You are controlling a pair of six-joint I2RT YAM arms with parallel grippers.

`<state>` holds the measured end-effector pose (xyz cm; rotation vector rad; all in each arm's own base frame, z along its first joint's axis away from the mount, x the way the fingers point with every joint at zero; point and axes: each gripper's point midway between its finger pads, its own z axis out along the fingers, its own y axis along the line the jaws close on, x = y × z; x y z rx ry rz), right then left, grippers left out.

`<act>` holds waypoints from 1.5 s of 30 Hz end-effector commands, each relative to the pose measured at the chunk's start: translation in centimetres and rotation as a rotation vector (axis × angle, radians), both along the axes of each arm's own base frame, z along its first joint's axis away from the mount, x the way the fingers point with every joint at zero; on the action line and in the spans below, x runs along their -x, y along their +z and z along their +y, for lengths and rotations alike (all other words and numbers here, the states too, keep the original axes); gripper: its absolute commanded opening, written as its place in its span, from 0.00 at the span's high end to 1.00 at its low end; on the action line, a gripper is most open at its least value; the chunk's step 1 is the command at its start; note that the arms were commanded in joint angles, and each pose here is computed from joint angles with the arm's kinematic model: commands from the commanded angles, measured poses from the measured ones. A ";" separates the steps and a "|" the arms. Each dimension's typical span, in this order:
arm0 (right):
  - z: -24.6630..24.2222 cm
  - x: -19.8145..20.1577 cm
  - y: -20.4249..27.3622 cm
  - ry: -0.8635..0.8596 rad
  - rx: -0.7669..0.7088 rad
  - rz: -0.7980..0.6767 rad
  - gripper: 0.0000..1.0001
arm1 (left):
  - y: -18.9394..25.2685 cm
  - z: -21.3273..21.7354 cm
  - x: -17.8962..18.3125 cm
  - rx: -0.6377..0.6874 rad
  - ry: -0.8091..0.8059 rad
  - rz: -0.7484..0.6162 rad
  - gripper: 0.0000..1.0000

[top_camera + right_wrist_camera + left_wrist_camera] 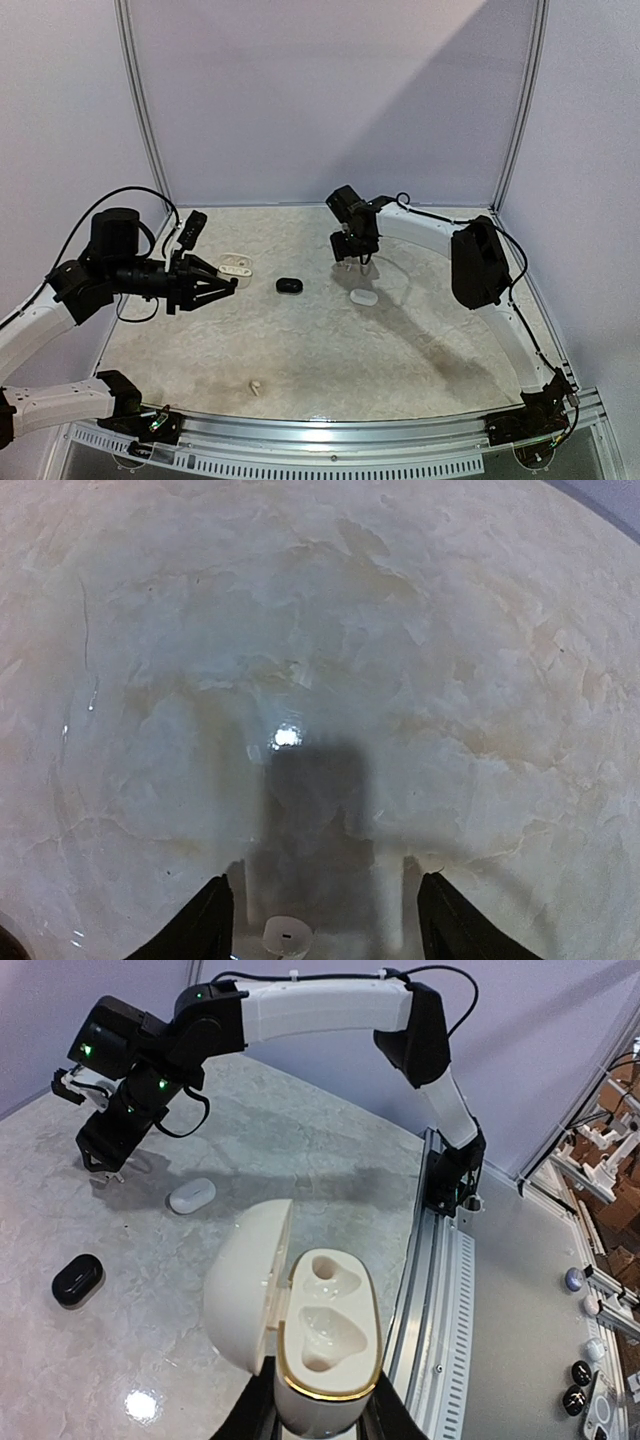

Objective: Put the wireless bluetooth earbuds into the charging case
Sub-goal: Pick up the right earbud from the center of the board.

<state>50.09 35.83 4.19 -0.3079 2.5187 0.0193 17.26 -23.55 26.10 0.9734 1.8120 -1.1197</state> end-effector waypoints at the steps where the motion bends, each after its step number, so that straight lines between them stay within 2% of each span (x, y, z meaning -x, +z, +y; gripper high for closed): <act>1: 1.1 0.2 -0.9 0.036 -0.035 0.038 0.41 | 0.1 0.3 -0.6 -0.012 0.011 -0.026 1.00; 3: 0.9 0.6 -1.8 0.039 -0.027 0.068 0.48 | 0.1 0.4 -0.7 -0.015 0.013 -0.033 1.00; 14: 0.0 2.7 -4.5 0.096 0.045 0.176 0.69 | -0.4 0.7 -1.1 -0.026 0.021 -0.038 1.00; 23: -0.9 3.6 -4.0 0.135 0.105 0.202 0.77 | -0.4 0.7 -1.2 -0.025 0.022 -0.041 1.00; 33: -0.2 3.8 -3.5 0.158 0.078 0.208 0.90 | -0.1 0.8 -1.2 -0.026 0.024 -0.049 1.00; 39: 0.4 3.7 -0.9 0.169 0.039 0.164 0.96 | 0.4 0.9 -1.4 -0.029 0.044 -0.065 1.00; 43: 1.2 3.3 4.0 0.177 -0.012 0.068 0.99 | 1.1 1.3 -2.3 -0.042 0.089 -0.135 1.00; 45: 2.3 3.2 8.1 0.196 -0.062 -0.023 1.00 | 1.8 1.5 -2.6 -0.032 0.106 -0.180 1.00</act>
